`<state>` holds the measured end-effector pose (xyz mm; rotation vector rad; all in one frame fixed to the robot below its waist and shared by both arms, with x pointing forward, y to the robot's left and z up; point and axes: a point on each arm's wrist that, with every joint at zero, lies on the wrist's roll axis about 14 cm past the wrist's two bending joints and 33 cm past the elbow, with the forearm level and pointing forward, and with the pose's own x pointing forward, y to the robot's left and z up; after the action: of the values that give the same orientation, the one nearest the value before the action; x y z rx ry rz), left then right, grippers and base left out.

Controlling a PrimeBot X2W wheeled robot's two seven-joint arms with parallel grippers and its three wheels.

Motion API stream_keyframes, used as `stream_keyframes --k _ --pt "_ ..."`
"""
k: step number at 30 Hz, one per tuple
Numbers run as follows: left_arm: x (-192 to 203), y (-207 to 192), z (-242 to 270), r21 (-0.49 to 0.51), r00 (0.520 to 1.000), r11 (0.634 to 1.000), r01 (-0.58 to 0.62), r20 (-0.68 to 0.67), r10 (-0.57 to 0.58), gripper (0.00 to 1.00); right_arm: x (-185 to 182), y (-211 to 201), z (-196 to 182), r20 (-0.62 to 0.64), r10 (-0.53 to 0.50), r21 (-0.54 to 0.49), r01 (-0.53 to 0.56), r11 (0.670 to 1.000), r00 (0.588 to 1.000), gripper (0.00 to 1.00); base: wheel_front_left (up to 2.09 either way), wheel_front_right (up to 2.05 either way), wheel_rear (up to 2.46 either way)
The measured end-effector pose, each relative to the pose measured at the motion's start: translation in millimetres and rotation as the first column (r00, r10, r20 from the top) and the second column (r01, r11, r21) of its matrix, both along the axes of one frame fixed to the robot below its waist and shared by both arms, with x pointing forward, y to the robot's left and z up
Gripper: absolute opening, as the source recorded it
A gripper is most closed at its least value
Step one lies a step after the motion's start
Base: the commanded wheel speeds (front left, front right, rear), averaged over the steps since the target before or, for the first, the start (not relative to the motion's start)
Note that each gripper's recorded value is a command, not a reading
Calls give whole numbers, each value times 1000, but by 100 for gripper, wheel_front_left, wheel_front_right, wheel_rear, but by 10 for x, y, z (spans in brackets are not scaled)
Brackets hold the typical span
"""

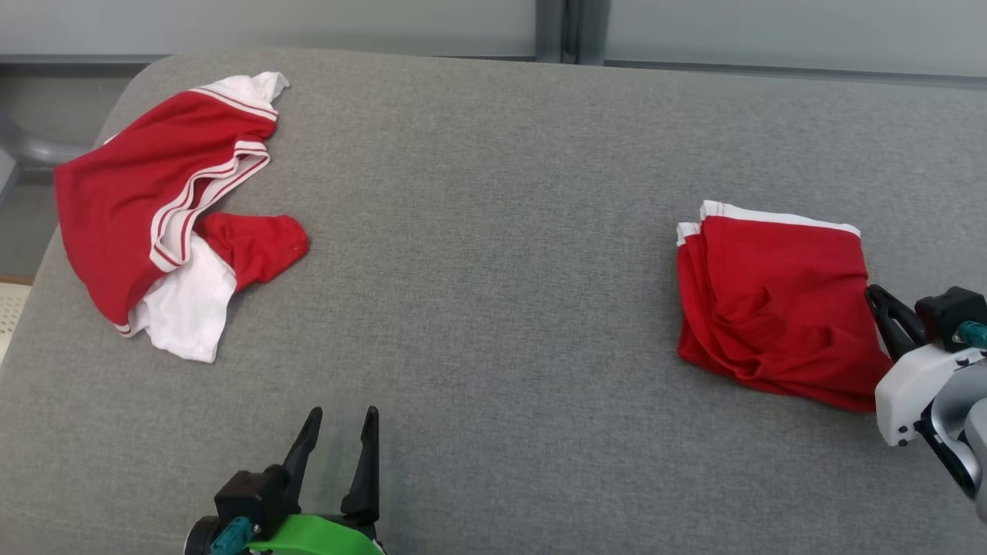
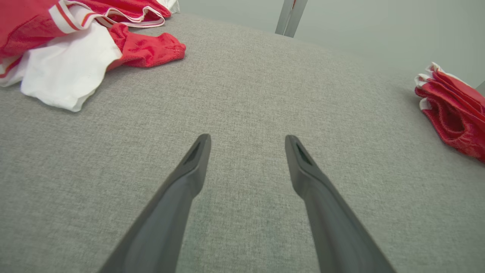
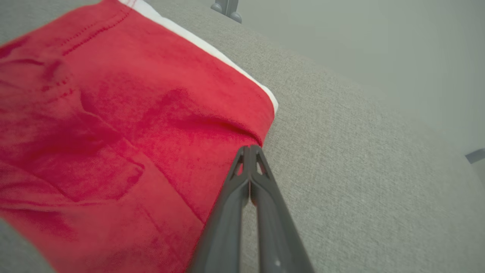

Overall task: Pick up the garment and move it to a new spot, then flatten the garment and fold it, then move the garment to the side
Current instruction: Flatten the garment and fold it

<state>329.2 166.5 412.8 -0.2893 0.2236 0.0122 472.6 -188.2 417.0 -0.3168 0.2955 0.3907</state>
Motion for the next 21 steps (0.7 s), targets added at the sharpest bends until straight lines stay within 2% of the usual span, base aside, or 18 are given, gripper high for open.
stream_keyframes --k 5,9,21 --pt "-58 157 -64 5 998 998 -58 -28 58 100 67 252 -210 -72 95 0 -95 995 993 0 0 0 0" --pt "-104 243 -78 8 995 996 -91 -36 92 100 35 290 -295 -101 133 -3 -134 991 986 0 0 0 0" --pt "-61 238 2 5 996 996 -87 -5 87 100 -245 350 -309 -141 195 31 -192 981 971 0 0 0 0"
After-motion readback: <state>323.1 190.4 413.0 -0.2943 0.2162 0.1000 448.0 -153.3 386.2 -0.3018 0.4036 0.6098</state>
